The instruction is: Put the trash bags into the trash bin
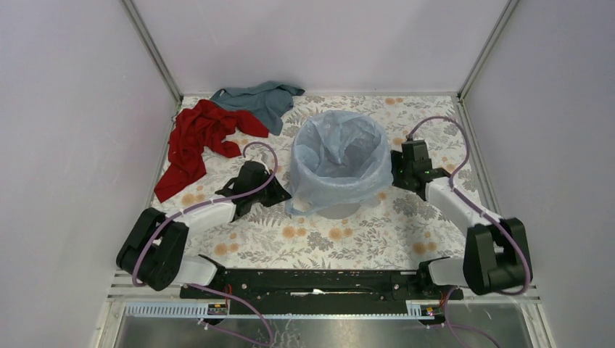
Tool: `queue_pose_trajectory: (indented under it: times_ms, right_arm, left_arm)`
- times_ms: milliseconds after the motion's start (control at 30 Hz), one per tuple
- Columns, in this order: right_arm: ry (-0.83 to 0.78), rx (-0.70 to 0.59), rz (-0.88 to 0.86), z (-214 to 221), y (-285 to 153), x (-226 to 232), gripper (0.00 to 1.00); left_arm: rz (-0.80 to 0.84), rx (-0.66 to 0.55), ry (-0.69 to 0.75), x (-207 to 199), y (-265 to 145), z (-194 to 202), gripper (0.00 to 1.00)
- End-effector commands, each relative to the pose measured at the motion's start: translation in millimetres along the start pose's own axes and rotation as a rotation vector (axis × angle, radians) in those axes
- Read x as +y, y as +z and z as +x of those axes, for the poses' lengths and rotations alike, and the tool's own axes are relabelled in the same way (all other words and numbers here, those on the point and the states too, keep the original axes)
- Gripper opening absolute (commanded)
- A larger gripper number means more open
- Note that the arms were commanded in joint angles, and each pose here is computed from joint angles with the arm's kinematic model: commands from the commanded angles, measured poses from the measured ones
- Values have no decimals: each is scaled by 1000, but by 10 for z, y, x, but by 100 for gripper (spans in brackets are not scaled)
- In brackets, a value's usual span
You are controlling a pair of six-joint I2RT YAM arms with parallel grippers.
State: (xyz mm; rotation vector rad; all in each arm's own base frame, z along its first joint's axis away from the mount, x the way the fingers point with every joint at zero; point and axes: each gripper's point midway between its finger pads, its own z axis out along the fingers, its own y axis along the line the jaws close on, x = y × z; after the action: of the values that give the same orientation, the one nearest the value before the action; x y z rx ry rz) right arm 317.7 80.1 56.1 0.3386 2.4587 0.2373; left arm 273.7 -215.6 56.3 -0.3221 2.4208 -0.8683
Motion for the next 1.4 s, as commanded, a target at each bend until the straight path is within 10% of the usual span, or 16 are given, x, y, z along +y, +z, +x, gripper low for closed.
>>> queue_pose_trajectory:
  times_ms: [0,167,533,900,1100,1367]
  right_arm:
    - [-17,-163,113,-580,-574,-127,72]
    - [34,-224,-10,-826,-930,40,93]
    - [78,-23,-423,-359,-584,537,86]
    - [135,129,-317,211,164,239,47]
    - [96,56,-76,130,65,-182,50]
    - [58,-101,153,-415,-619,-473,78]
  left_arm:
    - [10,-122,68,-208,-201,-342,11]
    - [25,-182,75,-277,-340,-445,18]
    - [107,-80,71,-407,-193,-296,23]
    - [202,43,-6,-449,13,80,32]
    - [158,-12,40,-423,-75,-38,38]
    - [76,-64,114,-335,-171,-169,41]
